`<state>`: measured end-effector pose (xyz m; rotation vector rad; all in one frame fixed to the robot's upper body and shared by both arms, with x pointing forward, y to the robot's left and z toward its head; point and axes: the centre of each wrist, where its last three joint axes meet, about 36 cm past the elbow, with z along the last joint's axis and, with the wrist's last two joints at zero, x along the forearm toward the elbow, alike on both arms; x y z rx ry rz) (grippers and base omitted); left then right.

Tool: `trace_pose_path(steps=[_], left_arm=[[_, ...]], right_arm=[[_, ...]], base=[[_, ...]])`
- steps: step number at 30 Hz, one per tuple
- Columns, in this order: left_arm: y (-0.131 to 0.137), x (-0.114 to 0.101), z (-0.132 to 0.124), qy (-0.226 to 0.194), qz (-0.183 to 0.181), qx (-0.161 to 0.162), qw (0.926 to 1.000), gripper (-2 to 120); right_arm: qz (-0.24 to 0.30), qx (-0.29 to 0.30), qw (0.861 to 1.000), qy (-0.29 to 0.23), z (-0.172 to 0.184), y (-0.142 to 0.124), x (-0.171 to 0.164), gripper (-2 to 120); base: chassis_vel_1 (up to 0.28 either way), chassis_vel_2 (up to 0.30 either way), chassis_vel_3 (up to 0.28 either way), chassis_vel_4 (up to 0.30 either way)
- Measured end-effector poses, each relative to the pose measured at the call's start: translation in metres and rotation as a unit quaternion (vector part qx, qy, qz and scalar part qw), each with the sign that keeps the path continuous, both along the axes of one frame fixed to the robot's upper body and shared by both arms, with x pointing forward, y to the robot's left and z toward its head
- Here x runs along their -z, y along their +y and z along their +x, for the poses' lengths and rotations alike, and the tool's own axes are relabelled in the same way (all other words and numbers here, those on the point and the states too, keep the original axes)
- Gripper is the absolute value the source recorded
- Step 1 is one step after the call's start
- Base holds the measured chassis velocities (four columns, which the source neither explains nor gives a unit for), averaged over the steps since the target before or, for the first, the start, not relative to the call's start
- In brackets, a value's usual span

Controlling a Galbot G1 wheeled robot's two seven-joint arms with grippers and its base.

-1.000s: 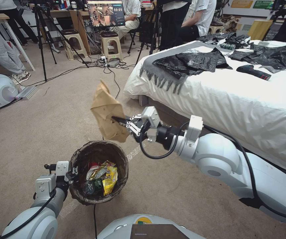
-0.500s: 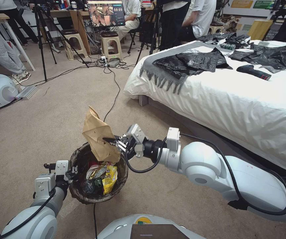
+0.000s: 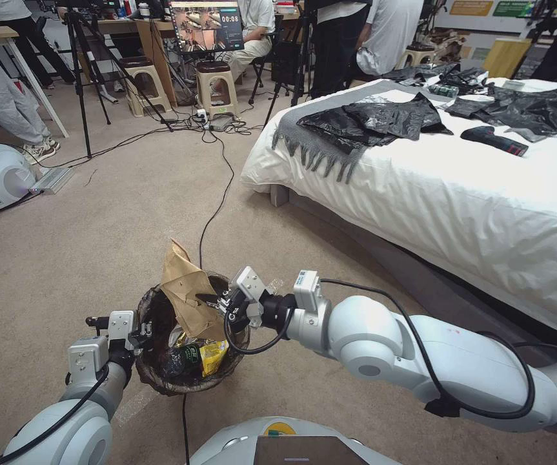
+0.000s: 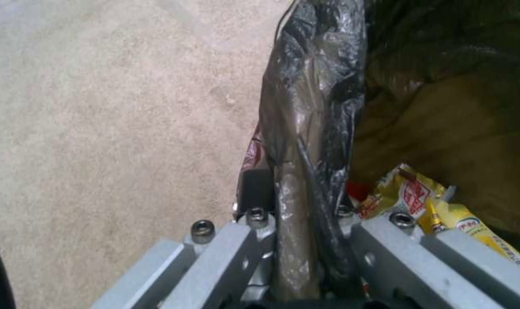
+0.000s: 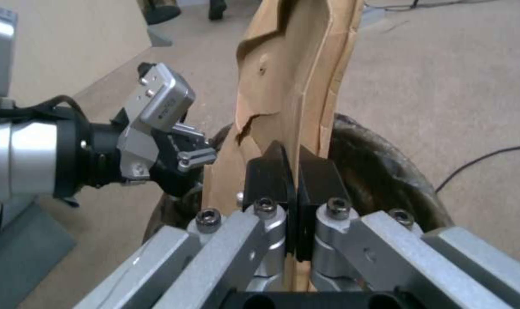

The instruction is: Pick up the trash bin, then pick up the garbage from the floor and place it into the trash bin.

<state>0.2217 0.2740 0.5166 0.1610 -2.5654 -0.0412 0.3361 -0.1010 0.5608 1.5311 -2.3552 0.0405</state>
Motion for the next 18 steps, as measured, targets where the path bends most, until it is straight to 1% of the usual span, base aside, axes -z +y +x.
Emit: trace_pose_path(steps=[9, 10, 12, 13, 15, 16, 17, 18], left_arm=[[0.000, 0.000, 0.000, 0.000, 0.000, 0.000, 1.0000, 2], [0.000, 0.000, 0.000, 0.001, 0.000, -0.001, 1.0000, 2], [0.000, 0.000, 0.000, 0.001, -0.001, -0.001, 1.0000, 2], [0.000, 0.000, 0.000, 0.001, -0.001, -0.001, 1.0000, 2], [0.000, 0.000, -0.001, 0.001, -0.001, -0.001, 1.0000, 2], [0.000, 0.000, -0.001, 0.000, -0.001, -0.001, 1.0000, 2], [0.000, 0.000, -0.001, 0.000, -0.001, -0.001, 1.0000, 2], [0.000, 0.000, -0.001, 0.000, -0.001, -0.002, 1.0000, 2]], right_arm=[[-0.030, 0.010, 0.999, 0.022, 0.000, 0.009, 0.010, 0], [-0.036, 0.012, 0.999, 0.029, -0.001, 0.010, 0.011, -1], [-0.045, 0.024, 0.998, 0.034, -0.003, 0.012, 0.013, 7], [-0.045, 0.024, 0.998, 0.034, -0.003, 0.012, 0.013, 7], [-0.047, 0.030, 0.998, 0.039, -0.004, 0.014, 0.014, 14], [-0.049, 0.033, 0.997, 0.043, -0.005, 0.015, 0.015, 20], [-0.049, 0.033, 0.997, 0.043, -0.005, 0.015, 0.015, 20], [-0.051, 0.036, 0.997, 0.045, -0.006, 0.015, 0.016, 24]], base=[[0.000, 0.000, 0.000, 0.000], [0.000, 0.000, 0.000, 0.000], [0.000, 0.000, 0.000, 0.000], [0.000, 0.000, 0.000, 0.000], [0.000, 0.000, 0.000, 0.000], [0.000, 0.000, 0.000, 0.000], [0.000, 0.000, 0.000, 0.000], [0.000, 0.000, 0.000, 0.000]])
